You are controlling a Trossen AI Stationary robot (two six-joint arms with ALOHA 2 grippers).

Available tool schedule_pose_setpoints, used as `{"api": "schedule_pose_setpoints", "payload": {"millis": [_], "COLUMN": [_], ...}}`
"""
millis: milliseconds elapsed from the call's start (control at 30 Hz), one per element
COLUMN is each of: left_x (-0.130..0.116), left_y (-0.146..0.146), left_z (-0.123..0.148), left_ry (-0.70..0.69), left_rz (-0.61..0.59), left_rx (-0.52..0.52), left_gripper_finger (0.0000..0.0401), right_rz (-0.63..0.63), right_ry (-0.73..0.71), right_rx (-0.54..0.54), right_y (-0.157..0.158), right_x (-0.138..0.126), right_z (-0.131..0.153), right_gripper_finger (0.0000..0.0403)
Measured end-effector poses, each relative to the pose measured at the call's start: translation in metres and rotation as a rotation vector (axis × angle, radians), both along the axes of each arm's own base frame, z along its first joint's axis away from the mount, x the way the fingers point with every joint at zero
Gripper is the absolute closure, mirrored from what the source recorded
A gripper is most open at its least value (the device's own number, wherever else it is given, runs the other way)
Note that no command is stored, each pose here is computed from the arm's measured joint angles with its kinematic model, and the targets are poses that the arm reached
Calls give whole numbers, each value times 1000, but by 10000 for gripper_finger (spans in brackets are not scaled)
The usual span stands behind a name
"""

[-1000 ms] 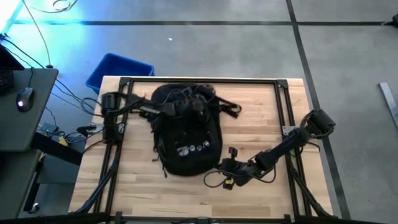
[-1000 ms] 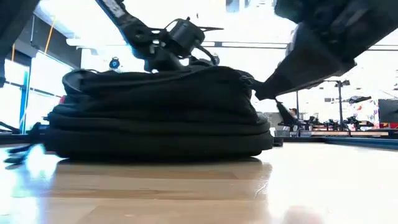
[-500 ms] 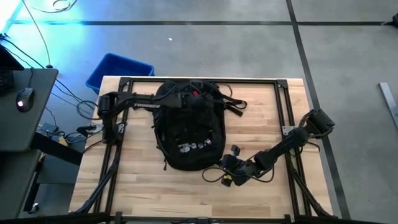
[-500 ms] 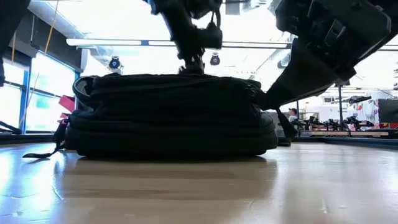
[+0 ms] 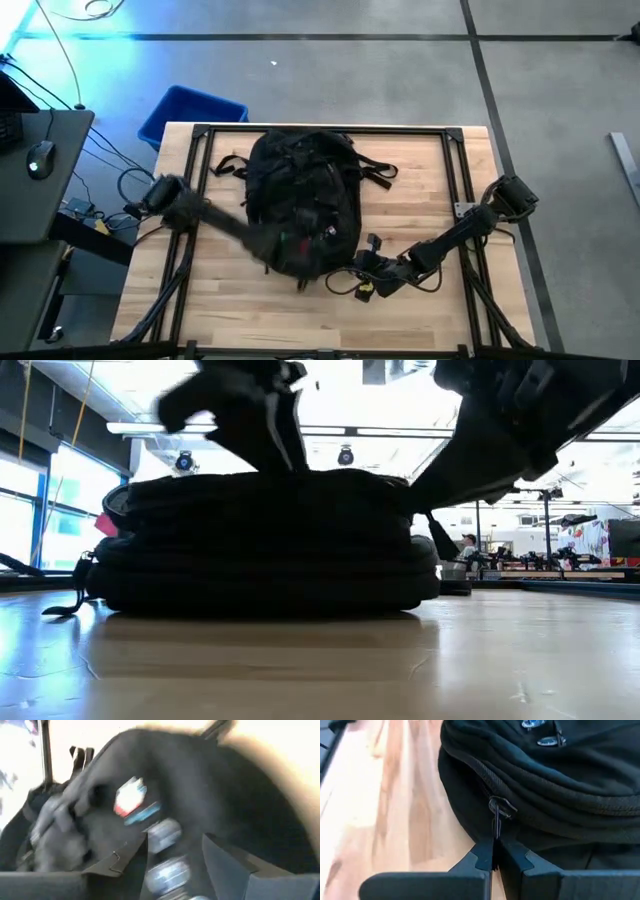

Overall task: Unpack backpack
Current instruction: Close the black backpack

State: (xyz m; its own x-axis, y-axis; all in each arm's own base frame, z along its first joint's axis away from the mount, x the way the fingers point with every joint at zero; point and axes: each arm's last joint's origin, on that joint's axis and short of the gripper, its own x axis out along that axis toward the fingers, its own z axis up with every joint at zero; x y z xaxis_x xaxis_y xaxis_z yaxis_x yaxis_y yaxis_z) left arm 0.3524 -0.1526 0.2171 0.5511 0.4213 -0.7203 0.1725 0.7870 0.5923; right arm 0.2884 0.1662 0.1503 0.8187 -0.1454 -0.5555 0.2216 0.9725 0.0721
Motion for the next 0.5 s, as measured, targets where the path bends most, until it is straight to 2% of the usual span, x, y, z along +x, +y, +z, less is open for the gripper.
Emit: {"api": "schedule_pose_setpoints", "payload": {"millis": [67, 100, 167, 300, 400, 500], "left_x": [-9, -11, -13, -13, -9, -5], "left_y": [-31, -45, -70, -104, -115, -117], "left_z": [-15, -23, -37, -67, -87, -106], "left_ry": [-151, -239, -414, -607, -670, -735], "left_rz": [16, 38, 77, 100, 96, 143], "left_rx": [-26, -73, -235, -505, -570, -573], "left_gripper_finger": [240, 241, 241, 241, 241, 241], "right_rz": [9, 14, 20, 28, 50, 63], "right_ry": [-19, -24, -34, -77, -91, -98], "right_rx": [12, 13, 22, 49, 68, 92], "right_y": [1, 1, 3, 4, 5, 8], "right_x": [1, 2, 2, 5, 6, 7], "right_z": [2, 2, 3, 7, 8, 7], "right_gripper_finger": [403, 403, 403, 403, 403, 402]}}
